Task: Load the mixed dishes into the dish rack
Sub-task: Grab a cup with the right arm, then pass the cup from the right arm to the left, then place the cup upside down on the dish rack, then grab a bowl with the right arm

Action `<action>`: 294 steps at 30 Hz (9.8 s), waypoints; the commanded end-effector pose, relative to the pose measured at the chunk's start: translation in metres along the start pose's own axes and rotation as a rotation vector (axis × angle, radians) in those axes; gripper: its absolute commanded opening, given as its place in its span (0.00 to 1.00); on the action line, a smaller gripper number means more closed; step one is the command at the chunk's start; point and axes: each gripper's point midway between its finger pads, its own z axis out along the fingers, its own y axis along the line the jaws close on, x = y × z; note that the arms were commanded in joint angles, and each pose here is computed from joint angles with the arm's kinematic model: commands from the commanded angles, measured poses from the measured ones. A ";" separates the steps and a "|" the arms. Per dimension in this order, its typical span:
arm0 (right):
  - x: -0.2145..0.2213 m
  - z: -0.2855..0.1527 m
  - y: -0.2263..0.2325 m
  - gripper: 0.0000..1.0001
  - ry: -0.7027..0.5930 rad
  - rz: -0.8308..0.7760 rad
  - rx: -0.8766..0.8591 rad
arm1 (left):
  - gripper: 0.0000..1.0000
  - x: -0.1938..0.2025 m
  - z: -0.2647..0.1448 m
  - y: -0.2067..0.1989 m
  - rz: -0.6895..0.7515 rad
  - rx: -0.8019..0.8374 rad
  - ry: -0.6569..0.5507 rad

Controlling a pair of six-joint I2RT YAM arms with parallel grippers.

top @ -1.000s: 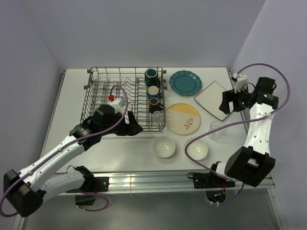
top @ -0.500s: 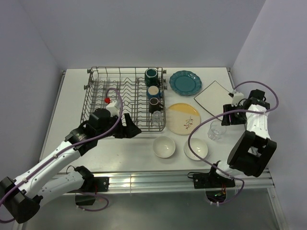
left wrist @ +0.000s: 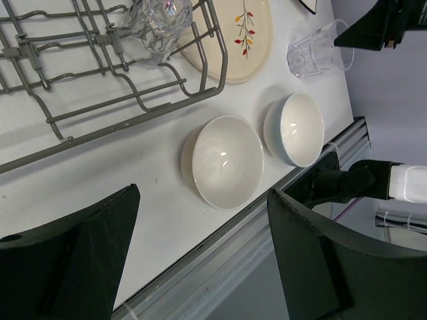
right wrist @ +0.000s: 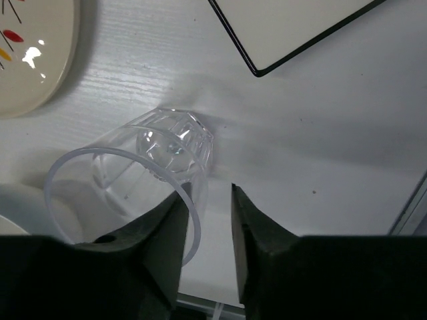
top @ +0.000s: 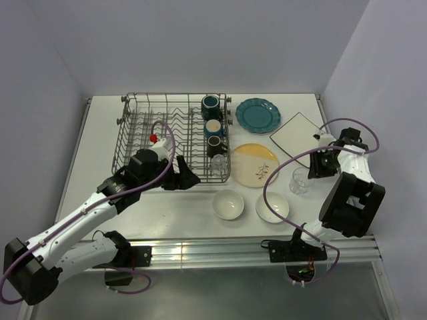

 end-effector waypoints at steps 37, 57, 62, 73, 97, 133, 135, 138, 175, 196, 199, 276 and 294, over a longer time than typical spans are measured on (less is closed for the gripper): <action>-0.227 -0.271 0.282 0.00 -1.390 -1.157 -0.069 | 0.92 -0.183 -0.008 -0.141 -0.328 0.862 0.025; -0.182 -0.303 0.377 0.00 -1.682 -1.339 -0.258 | 0.99 -0.167 -0.039 -0.146 -0.296 1.091 0.146; -0.169 -0.289 0.392 0.00 -1.664 -1.361 -0.312 | 0.99 -0.167 -0.040 -0.146 -0.294 1.090 0.144; -0.186 -0.269 0.399 0.00 -1.690 -1.388 -0.242 | 0.88 -0.160 -0.046 -0.146 -0.312 1.098 0.184; -0.172 -0.235 0.398 0.58 -1.625 -1.391 -0.260 | 0.00 -0.177 -0.061 -0.128 -0.317 1.098 0.054; -0.166 -0.184 0.280 0.79 -1.304 -0.911 -0.019 | 0.00 -0.133 0.073 0.071 0.111 -0.392 -0.015; -0.166 -0.183 0.279 0.79 -1.296 -0.906 -0.017 | 0.00 -0.127 0.081 0.074 0.127 -0.408 0.002; -0.165 -0.181 0.276 0.79 -1.291 -0.895 -0.016 | 0.00 -0.124 0.090 0.080 0.164 -0.451 0.003; -0.165 -0.166 0.267 0.80 -1.247 -0.874 -0.007 | 0.40 -0.039 0.141 0.097 0.242 -0.521 0.168; -0.162 -0.164 0.265 0.80 -1.237 -0.873 -0.010 | 0.85 -0.043 0.126 0.081 0.244 -0.486 0.136; -0.162 -0.165 0.265 0.80 -1.238 -0.870 -0.010 | 0.92 -0.042 0.124 0.079 0.243 -0.476 0.135; 0.030 0.048 0.294 0.36 -0.139 -0.736 -0.314 | 0.87 -0.014 -0.062 -0.001 -0.272 0.099 -0.314; 0.043 0.007 0.320 0.00 -0.174 -0.877 -0.537 | 0.88 -0.007 -0.053 -0.009 -0.260 0.130 -0.249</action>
